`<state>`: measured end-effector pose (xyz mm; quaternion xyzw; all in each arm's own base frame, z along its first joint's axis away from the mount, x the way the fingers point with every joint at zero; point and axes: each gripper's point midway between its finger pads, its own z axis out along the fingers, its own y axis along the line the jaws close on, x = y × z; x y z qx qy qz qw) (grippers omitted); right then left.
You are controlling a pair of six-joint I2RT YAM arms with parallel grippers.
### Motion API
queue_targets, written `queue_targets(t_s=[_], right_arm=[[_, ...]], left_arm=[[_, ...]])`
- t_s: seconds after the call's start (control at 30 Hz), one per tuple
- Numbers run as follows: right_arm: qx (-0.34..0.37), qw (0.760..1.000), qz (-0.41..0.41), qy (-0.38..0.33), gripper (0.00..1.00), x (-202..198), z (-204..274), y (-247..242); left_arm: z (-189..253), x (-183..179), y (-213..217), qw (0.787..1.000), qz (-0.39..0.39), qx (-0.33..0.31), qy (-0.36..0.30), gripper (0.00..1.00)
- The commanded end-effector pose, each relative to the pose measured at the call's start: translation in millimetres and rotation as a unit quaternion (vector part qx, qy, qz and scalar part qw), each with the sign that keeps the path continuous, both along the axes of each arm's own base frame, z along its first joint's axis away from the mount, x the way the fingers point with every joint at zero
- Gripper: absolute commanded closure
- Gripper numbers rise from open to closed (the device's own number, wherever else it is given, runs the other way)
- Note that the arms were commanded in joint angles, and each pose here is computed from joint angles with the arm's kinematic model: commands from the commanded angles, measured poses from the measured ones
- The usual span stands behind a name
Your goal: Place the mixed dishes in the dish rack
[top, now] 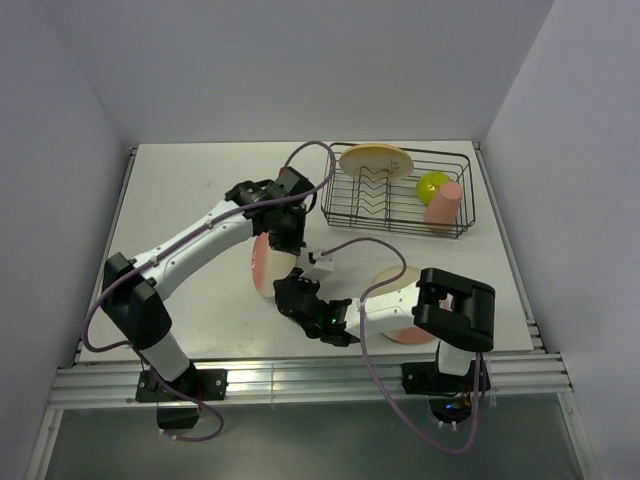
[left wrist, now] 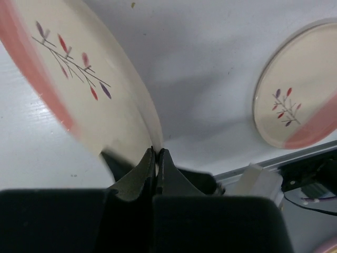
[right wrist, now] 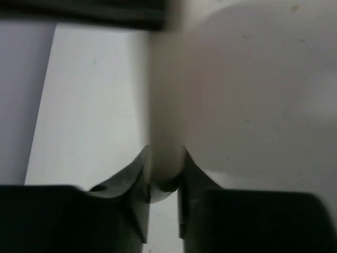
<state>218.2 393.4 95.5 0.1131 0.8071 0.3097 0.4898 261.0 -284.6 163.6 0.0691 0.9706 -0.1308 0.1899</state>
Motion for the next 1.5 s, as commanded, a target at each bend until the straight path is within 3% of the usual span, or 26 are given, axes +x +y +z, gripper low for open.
queue_targets(t_s=[0.0,0.03,0.23,0.3,0.33,0.37,0.4,0.47,0.57,0.73,0.87,1.07,1.27,1.47], right_arm=[[0.042,0.998,-0.033,-0.042,0.88,18,37,5],[0.037,0.998,-0.034,-0.042,1.0,17,33,0],[0.024,0.999,-0.029,-0.031,1.0,6,44,-27],[0.006,0.999,-0.028,-0.022,1.0,1,49,-40],[0.003,0.999,-0.03,-0.02,1.0,0,53,-43],[0.008,0.999,-0.029,-0.023,1.0,-1,64,-48],[-0.008,0.999,-0.027,-0.019,1.0,-4,61,-55],[-0.012,0.999,-0.022,-0.025,1.0,-6,74,-64],[-0.016,0.999,-0.005,-0.033,1.0,-11,90,-75],[-0.033,0.999,0.008,-0.032,1.0,-20,103,-96],[-0.055,0.998,0.019,-0.029,1.0,-26,111,-110],[-0.116,0.992,0.042,-0.016,1.0,-33,103,-124],[-0.189,0.977,0.083,-0.049,1.0,-31,125,-125],[-0.243,0.95,0.113,-0.159,1.0,-17,199,-121]], left_arm=[[33,-8,-12,0.998,0.002,-0.065,-0.013,1.0],[32,-8,-11,0.998,0.002,-0.065,-0.011,1.0],[31,-1,-11,0.998,0.008,-0.063,-0.014,1.0],[33,3,-9,0.998,0.007,-0.065,-0.017,0.93],[34,4,-8,0.998,0.008,-0.067,-0.018,0.84],[35,5,-7,0.997,0.011,-0.069,-0.017,0.61],[36,5,-6,0.997,0.015,-0.072,-0.017,0.52],[39,5,-5,0.997,0.018,-0.078,-0.018,0.34],[45,4,-1,0.996,0.025,-0.08,-0.027,0.22],[75,1,24,0.992,0.052,-0.083,-0.082,0.2],[125,0,68,0.973,0.104,-0.087,-0.187,0.19],[174,-19,120,0.945,0.156,-0.105,-0.269,0.16],[172,-37,139,0.945,0.158,-0.098,-0.27,0.16],[156,-48,137,0.953,0.141,-0.104,-0.247,0.18]])
